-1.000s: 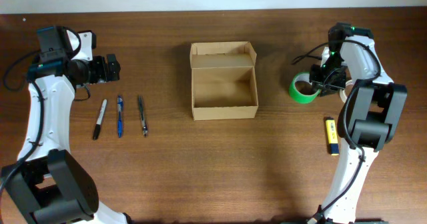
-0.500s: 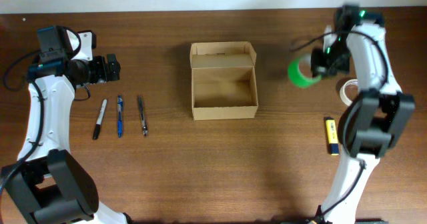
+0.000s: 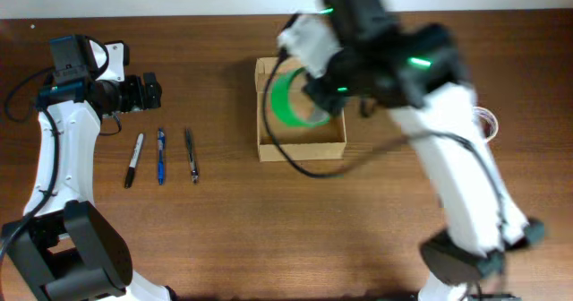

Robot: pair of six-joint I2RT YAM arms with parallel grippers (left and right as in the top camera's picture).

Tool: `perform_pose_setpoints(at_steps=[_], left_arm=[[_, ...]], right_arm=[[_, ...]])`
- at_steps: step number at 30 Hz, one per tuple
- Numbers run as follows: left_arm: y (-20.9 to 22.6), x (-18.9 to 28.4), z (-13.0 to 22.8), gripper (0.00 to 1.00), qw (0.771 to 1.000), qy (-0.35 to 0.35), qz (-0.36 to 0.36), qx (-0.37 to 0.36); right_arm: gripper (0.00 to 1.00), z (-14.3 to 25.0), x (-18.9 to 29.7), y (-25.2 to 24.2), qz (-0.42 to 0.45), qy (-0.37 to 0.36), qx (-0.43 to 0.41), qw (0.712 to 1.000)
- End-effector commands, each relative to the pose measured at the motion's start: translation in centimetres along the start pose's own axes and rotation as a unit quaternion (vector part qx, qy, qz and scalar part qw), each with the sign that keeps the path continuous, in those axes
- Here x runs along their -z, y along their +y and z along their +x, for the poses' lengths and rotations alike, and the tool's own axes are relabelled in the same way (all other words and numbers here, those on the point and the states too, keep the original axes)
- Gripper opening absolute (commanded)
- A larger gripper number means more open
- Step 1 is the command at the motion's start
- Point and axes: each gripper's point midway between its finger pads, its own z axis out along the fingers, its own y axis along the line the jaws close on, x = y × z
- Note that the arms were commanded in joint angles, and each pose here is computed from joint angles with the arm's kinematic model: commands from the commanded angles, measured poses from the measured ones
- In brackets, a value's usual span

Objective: Pack container
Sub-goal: 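Carry the green tape into the box and release it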

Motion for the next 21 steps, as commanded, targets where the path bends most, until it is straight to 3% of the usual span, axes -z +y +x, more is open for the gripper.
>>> perform_pose_setpoints(at_steps=[1,10,21], left_arm=[[-0.1,0.0,-0.4,0.99,1.0,-0.004,0.005,-0.006],[-0.1,0.0,-0.4,0.99,1.0,-0.004,0.005,-0.006],[-0.1,0.0,-0.4,0.99,1.0,-0.004,0.005,-0.006]], right_arm=[[0.04,1.9,-6.3,-0.1,-0.007,0.082,0.051,0.995],[0.04,3.1,-16.1,0.2,-0.047,0.129,0.045,0.99],[0.04,5.2,-20.4,-1.5,-0.073,0.139,0.003,0.988]])
